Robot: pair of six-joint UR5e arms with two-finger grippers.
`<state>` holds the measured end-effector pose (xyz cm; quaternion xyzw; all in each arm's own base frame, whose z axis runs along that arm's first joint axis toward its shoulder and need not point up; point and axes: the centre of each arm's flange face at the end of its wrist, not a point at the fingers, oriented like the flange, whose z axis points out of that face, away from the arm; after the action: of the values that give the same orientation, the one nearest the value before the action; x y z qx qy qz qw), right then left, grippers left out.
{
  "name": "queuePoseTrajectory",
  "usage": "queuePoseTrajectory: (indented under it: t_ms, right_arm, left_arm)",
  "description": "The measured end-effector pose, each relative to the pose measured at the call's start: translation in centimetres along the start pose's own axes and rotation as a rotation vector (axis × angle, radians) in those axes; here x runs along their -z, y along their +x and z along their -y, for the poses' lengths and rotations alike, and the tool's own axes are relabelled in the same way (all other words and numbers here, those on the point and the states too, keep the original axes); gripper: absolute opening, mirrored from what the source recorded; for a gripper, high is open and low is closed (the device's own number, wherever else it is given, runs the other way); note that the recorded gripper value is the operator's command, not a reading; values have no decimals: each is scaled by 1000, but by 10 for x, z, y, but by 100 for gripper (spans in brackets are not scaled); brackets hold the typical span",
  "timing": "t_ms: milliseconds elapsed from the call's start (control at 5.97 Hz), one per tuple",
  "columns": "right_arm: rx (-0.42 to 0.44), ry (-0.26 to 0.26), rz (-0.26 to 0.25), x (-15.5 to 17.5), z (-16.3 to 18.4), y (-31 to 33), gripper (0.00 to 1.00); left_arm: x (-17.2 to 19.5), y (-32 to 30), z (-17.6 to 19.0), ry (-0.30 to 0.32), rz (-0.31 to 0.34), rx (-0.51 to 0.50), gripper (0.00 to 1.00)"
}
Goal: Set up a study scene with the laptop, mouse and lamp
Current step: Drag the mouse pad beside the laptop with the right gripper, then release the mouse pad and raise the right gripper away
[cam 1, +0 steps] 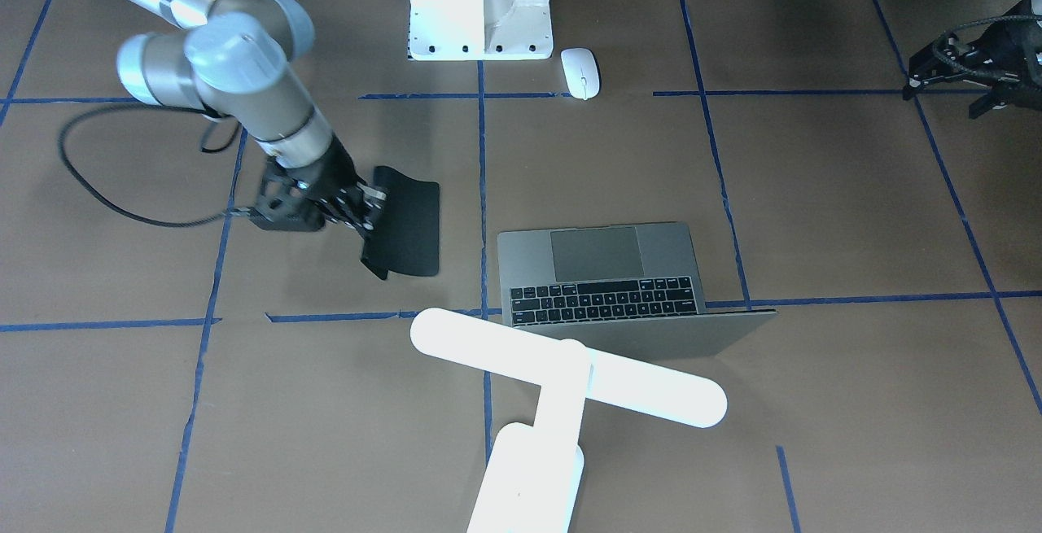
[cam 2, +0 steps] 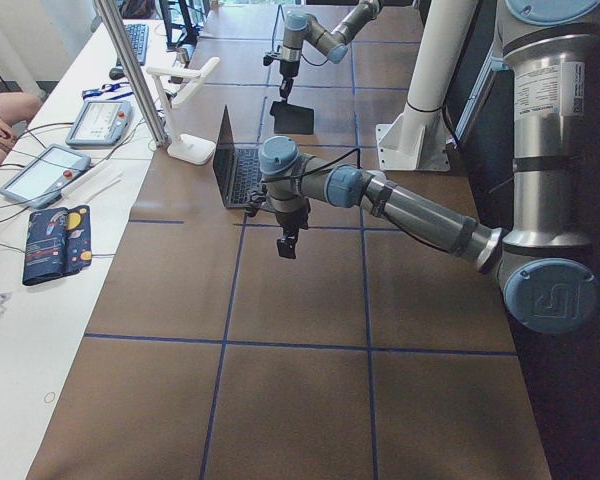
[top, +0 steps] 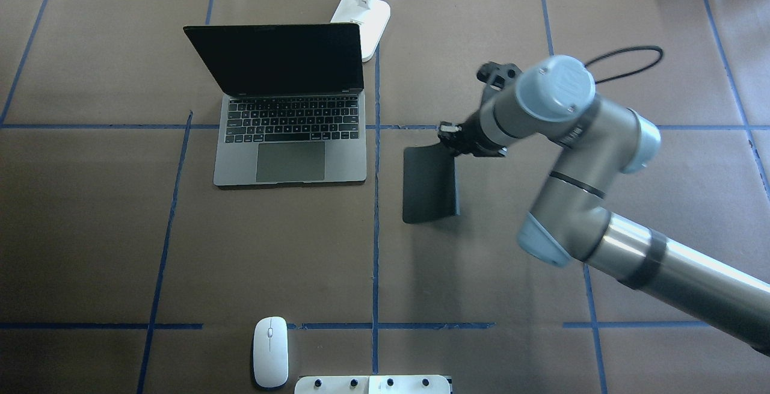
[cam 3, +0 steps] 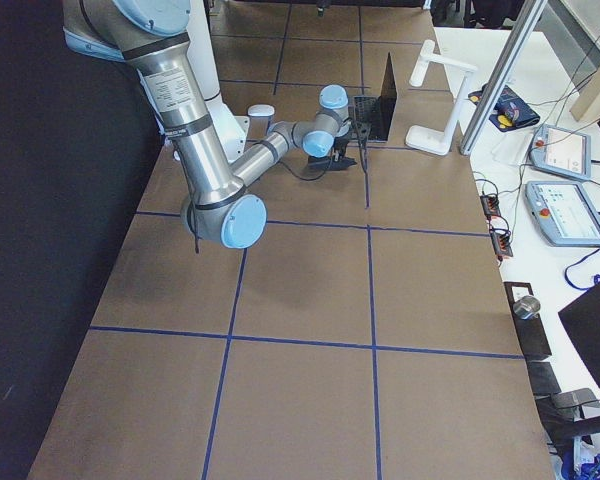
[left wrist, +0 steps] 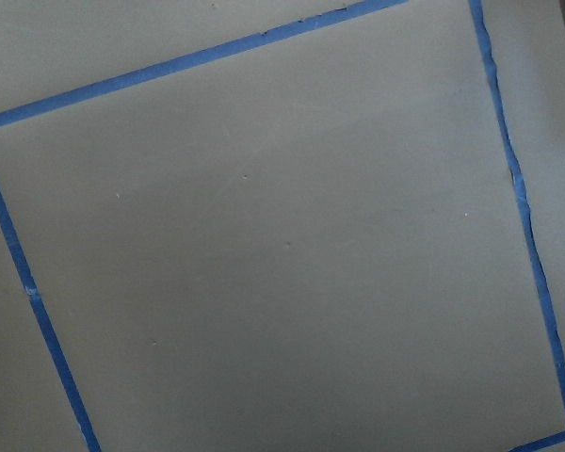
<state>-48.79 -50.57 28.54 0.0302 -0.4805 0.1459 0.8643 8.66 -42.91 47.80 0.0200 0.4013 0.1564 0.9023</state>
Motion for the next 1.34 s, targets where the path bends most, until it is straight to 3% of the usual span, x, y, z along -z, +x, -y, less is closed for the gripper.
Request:
queuePoseTrajectory:
  t_ms: [168,335,503,838,1173,1341]
  right_arm:
    - [-14,17,2,-13,23,-25,0]
    - [-19,27,6,-24,38,-33,57]
    - [-17,34,4,-31,48,-34,100]
    - [26,32,-10,-30,62,-25,100]
    - [94,-28,-44,-8,92,4,100]
    - [148,-53,-80,15,105,31,100]
  left_arm:
    - [0,0,0,0,0,1,100]
    - [0,0,0,1,0,2,100]
    - [1,1,1,2,0,3,100]
    - [11,15,7,34,-4,35,100]
    - [21,57,18,119,-39,41,100]
    - [8,95,18,118,-72,31,100]
